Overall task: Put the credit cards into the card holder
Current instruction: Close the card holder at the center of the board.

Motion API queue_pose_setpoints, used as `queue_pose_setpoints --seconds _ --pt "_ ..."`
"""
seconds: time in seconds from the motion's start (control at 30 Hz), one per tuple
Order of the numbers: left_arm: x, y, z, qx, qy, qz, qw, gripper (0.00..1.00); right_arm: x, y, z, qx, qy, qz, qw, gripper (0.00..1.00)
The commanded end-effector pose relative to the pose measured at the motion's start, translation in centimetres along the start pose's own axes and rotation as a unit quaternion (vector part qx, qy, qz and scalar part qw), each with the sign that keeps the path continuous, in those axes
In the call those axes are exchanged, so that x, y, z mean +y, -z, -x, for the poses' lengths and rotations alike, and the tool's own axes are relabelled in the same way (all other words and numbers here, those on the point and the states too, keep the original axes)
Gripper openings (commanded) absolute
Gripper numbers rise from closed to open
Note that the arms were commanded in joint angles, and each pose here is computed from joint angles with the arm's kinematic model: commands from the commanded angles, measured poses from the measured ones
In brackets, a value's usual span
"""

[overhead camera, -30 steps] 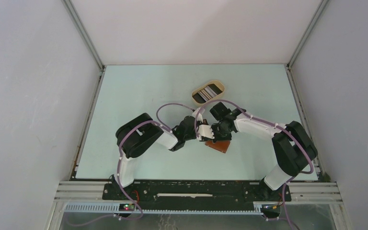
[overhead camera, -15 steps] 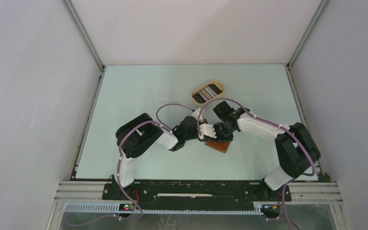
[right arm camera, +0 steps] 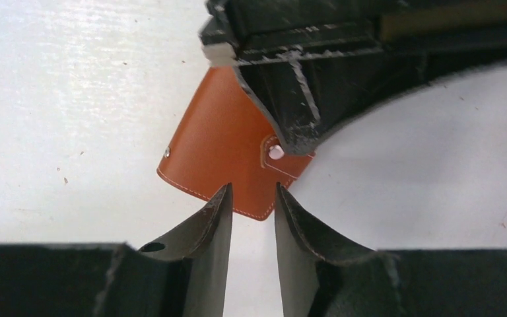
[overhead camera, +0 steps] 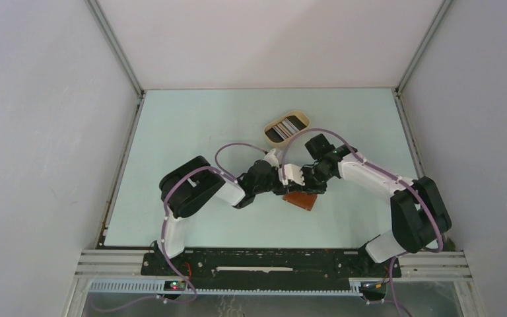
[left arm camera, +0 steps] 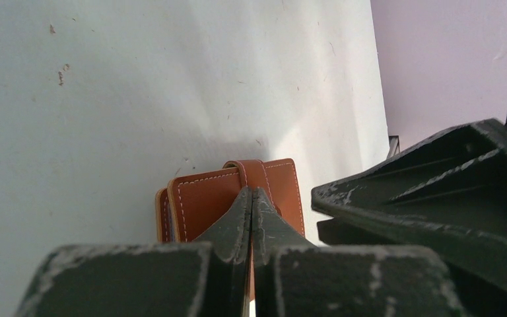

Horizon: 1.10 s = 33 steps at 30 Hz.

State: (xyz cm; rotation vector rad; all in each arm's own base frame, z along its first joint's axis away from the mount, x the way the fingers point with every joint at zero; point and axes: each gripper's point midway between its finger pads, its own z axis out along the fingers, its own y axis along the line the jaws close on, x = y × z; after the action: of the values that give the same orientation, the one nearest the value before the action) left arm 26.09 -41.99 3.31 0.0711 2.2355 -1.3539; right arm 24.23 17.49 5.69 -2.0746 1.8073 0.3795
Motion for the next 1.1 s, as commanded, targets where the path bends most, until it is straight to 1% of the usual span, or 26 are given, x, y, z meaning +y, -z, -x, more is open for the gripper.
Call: queue_pose_setpoints --seconds 0.0,0.03,0.07,0.17,0.27,0.57,0.83,1.07 --pt "5.4 1.4 -3.8 0.054 0.009 0.097 0.994 0.0 -1.0 1.2 1.0 -0.045 -0.016 -0.023 0.999 0.35" --pt "5.4 1.4 -3.8 0.054 0.009 0.097 0.994 0.0 -1.3 1.1 0.9 -0.048 -0.024 -0.027 0.998 0.3" --pt "5.4 1.4 -3.9 0.054 0.009 0.097 0.994 0.0 -1.5 1.0 0.8 -0.048 -0.032 -0.029 0.998 0.23" --pt "5.4 1.4 -3.9 0.055 0.009 0.096 0.994 0.0 -2.0 0.5 0.8 -0.052 -0.044 -0.032 0.997 0.1" --pt "5.3 1.4 -3.9 0.055 0.008 0.095 0.994 0.0 -2.4 -0.3 0.7 -0.047 -0.049 -0.034 0.997 0.05" --pt "5.2 1.4 -4.0 0.057 0.007 0.091 0.994 0.0 -1.9 -2.0 0.2 -0.026 -0.048 -0.015 0.998 0.0" --pt "5.1 1.4 -3.9 0.056 0.007 0.089 0.994 0.0 -1.5 -2.7 -0.2 -0.013 -0.048 -0.004 0.999 0.0" --pt "5.1 1.4 -4.0 0.057 0.007 0.089 0.994 0.0 -1.3 -2.9 0.0 -0.014 -0.048 0.0 0.999 0.0"
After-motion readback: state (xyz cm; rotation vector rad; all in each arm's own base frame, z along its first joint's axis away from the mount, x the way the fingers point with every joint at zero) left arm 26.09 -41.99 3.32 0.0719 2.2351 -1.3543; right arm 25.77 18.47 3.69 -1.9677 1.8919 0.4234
